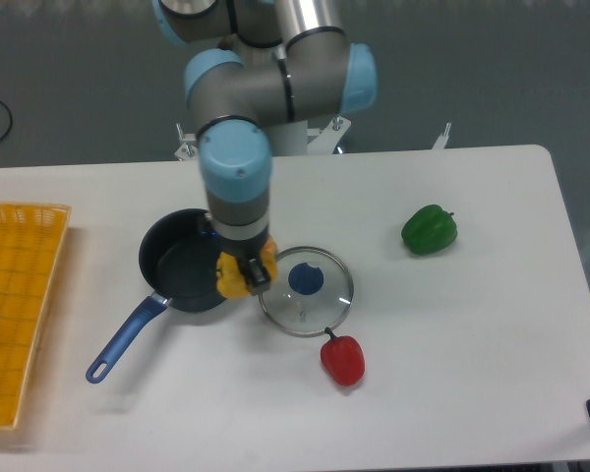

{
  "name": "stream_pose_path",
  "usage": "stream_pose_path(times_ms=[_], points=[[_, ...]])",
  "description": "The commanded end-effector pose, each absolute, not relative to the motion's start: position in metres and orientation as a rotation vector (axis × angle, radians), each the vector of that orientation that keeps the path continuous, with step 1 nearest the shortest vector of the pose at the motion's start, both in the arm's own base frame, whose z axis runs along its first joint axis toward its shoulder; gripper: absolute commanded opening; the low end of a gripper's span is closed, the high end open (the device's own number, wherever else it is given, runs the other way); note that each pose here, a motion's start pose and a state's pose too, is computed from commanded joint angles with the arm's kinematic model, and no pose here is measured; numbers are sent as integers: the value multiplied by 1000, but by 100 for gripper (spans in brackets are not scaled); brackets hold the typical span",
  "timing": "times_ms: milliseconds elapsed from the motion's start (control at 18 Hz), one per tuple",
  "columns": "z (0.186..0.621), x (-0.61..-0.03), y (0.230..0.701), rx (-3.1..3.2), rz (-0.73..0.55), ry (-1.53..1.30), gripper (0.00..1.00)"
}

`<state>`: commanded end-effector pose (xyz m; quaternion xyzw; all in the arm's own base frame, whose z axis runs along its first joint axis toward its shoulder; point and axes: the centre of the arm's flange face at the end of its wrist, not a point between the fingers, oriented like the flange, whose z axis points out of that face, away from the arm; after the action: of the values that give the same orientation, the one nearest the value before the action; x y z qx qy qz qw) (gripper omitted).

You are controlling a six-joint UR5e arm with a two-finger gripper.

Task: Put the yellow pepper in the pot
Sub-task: 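Carry the yellow pepper over to the dark blue saucepan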

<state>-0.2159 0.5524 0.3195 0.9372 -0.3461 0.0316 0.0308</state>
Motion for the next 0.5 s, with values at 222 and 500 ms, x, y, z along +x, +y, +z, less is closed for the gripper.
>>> stream_pose_path(times_ms=[222, 500], points=[[306, -188, 559, 2833, 85, -1070, 53], [313, -165, 562, 2816, 63, -1118, 53]])
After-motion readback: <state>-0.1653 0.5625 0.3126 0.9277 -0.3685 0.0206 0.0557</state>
